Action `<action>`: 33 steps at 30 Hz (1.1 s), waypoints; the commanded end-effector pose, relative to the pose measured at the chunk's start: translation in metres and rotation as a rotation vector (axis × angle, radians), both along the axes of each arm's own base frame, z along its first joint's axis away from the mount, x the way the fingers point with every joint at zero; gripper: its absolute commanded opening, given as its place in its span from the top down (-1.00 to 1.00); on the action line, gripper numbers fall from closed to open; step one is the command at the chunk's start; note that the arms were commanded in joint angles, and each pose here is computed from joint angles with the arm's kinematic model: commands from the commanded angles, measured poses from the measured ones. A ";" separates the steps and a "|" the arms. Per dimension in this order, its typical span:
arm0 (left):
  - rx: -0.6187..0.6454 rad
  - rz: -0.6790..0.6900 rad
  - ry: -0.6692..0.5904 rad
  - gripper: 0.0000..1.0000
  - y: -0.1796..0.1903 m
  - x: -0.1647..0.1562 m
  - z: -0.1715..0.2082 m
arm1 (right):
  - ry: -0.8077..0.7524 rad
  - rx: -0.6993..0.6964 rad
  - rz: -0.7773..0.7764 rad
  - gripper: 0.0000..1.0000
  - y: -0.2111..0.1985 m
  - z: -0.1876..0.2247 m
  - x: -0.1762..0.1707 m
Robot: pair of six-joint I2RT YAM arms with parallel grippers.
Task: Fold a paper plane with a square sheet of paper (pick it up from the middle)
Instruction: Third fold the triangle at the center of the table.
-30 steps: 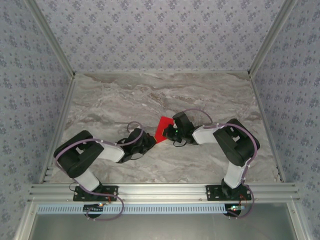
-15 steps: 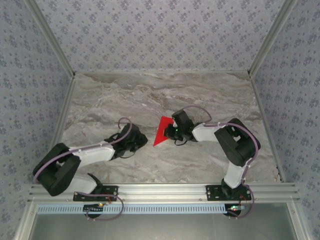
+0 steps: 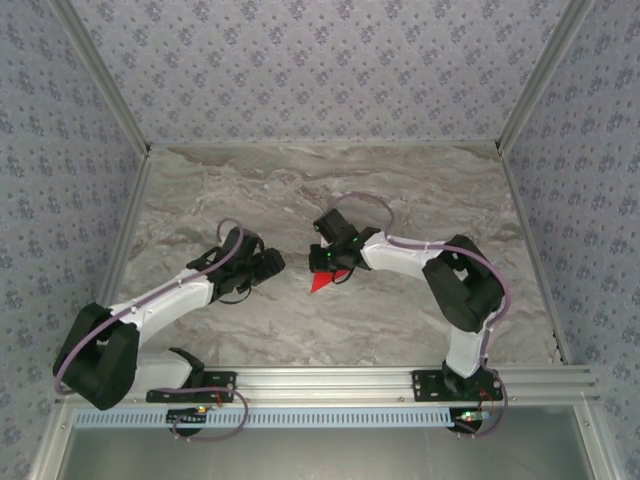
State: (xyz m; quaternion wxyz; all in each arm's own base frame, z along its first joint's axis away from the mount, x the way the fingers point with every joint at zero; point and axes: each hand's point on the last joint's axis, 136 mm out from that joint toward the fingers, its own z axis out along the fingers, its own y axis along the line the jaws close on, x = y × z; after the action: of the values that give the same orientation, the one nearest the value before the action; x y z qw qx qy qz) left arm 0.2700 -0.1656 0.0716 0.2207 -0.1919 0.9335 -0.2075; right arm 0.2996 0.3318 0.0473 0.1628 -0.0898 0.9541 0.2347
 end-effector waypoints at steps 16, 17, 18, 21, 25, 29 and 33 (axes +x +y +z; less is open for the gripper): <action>0.052 -0.032 -0.014 -0.91 0.009 0.002 0.009 | 0.082 -0.141 0.035 0.71 -0.017 -0.038 -0.025; 0.046 -0.043 -0.018 -0.91 0.007 0.002 0.010 | 0.091 -0.147 0.048 0.71 -0.018 -0.040 -0.029; 0.041 -0.050 -0.021 -0.92 0.006 0.003 0.010 | 0.103 -0.156 0.060 0.71 -0.020 -0.043 -0.034; 0.014 -0.077 -0.023 -0.95 -0.001 0.002 0.012 | 0.147 -0.158 0.109 0.71 -0.027 -0.049 -0.055; -0.027 -0.117 -0.029 -0.98 -0.013 0.001 0.015 | 0.175 -0.131 0.128 0.69 -0.032 -0.043 -0.074; -0.076 -0.172 -0.050 -0.90 -0.033 0.000 0.020 | 0.119 -0.027 0.043 0.51 -0.023 -0.011 -0.057; -0.123 -0.231 -0.087 -0.73 -0.060 -0.006 0.031 | 0.074 0.113 -0.105 0.35 -0.035 0.020 -0.032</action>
State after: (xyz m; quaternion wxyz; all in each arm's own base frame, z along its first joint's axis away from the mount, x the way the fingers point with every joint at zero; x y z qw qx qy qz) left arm 0.2597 -0.1994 0.0820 0.2092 -0.1133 0.9378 -0.2530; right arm 0.2522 0.3041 0.0393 0.1169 -0.0815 0.9604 0.2396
